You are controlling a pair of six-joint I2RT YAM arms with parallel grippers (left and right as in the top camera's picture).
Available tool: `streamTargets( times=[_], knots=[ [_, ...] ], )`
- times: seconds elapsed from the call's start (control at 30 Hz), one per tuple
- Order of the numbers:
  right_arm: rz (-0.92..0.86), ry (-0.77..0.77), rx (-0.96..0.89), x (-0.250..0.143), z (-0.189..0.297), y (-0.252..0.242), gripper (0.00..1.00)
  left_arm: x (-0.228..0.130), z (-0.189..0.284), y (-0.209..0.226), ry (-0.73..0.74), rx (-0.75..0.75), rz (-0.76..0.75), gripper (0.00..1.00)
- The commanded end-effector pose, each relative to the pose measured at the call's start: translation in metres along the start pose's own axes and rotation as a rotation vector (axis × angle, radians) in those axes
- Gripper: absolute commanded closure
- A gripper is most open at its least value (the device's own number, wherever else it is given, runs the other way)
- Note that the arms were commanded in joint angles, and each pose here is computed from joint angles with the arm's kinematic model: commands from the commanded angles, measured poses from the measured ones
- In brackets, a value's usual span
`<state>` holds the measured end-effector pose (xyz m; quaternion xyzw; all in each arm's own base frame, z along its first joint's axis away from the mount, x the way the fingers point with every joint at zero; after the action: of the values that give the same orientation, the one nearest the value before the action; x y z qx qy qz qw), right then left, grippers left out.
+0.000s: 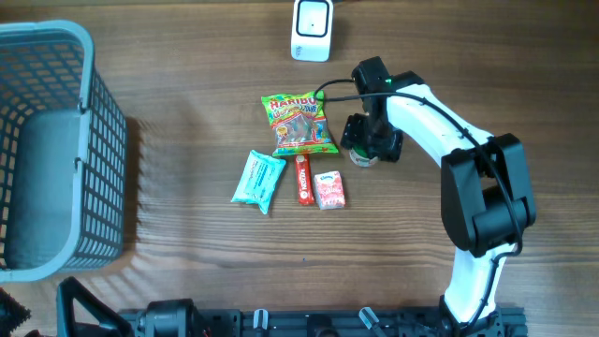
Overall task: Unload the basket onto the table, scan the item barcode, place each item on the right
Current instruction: 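Lift the jar with the right gripper and rotate it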
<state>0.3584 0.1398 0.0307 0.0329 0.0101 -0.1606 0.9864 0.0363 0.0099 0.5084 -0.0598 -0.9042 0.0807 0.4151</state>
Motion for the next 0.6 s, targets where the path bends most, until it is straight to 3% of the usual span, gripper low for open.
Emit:
streamTargets(
  times=[0.0, 0.07, 0.2, 0.27, 0.3, 0.47, 0.57],
  knots=[
    [0.36, -0.045, 0.026, 0.002, 0.028, 0.007, 0.18, 0.001, 0.002, -0.001, -0.005, -0.014, -0.005, 0.0],
    [0.458, -0.083, 0.042, 0.006, 0.048, 0.012, 0.0, 0.001, 0.002, -0.001, -0.005, -0.014, -0.005, 0.0],
    [0.497, -0.18, 0.111, 0.014, 0.108, 0.028, 0.0, 0.001, 0.002, -0.001, -0.005, -0.014, -0.005, 0.0],
    [0.406, -0.201, 0.16, 0.009, 0.137, 0.031, 0.0, 0.001, 0.002, -0.001, -0.005, -0.012, -0.005, 0.0],
    [0.305, -0.198, 0.164, 0.007, 0.145, 0.028, 0.0, 0.001, 0.002, -0.001, -0.006, -0.01, -0.006, 0.0],
    [-0.561, -0.041, 0.075, -0.025, 0.144, -0.003, 0.0, 0.001, 0.002, 0.002, -0.009, 0.008, -0.005, 0.0],
    [-0.896, 0.007, 0.021, -0.035, 0.12, -0.01, 0.0, 0.001, 0.002, 0.002, -0.01, 0.008, -0.005, 0.0]
  ],
)
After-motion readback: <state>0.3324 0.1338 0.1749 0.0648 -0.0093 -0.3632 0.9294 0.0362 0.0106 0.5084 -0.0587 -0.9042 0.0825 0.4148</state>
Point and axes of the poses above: each gripper's point midway between its finger pads, its own z axis back along the fingers, its own y axis along the line the jaws close on, x = y × z, the point moved 2 cm from there along z, back along the fingers, and after that the axes turned 6 degrees about -z, right-handed, at the moved point
